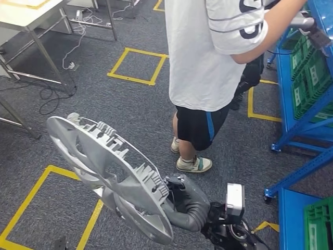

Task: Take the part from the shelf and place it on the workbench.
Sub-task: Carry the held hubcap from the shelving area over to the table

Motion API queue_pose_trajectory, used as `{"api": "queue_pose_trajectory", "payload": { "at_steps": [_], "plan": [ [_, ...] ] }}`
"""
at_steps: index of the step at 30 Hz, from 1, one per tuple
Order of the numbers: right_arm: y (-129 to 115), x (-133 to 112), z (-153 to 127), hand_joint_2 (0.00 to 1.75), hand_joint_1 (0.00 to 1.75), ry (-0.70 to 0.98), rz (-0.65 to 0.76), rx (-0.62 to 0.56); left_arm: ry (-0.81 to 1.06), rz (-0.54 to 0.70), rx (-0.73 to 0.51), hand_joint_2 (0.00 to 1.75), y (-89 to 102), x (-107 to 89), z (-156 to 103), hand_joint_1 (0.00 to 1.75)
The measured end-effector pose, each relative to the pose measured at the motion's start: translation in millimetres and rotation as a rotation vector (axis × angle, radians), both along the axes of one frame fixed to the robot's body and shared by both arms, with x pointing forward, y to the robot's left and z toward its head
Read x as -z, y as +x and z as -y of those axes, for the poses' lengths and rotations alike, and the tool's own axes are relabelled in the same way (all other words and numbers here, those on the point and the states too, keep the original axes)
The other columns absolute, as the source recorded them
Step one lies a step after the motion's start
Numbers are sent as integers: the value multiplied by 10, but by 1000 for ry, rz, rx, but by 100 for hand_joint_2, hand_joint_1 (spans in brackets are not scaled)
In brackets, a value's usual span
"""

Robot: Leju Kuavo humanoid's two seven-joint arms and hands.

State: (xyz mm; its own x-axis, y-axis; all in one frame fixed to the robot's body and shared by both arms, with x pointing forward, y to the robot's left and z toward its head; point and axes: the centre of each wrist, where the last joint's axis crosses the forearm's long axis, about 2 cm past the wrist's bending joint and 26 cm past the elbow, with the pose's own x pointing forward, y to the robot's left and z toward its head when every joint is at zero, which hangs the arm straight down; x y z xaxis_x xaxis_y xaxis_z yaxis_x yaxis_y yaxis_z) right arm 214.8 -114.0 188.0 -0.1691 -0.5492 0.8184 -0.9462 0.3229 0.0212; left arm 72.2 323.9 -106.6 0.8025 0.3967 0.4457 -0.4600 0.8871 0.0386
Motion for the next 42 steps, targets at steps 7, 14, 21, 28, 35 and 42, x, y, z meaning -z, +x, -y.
{"api": "queue_pose_trajectory", "payload": {
  "at_steps": [7,14,21,28,35,42],
  "plan": [
    [10,30,-43,175,175,-36,11,-40,-4,-5,0,0,-2,1,13,0],
    [45,-60,-200,175,175,-22,36,-147,3,-9,-4,0,-3,0,0,0],
    [37,-40,-280,175,175,-30,34,-188,7,-11,-4,0,-14,1,-15,0],
    [62,-71,-364,175,175,-37,64,-227,7,-9,1,0,-10,1,-17,0],
    [66,-42,-405,175,175,-50,65,-247,8,-6,2,0,-3,-1,-28,0],
    [86,-72,-459,175,175,-49,77,-262,3,-11,3,0,-30,5,-6,0]
  ]
}}
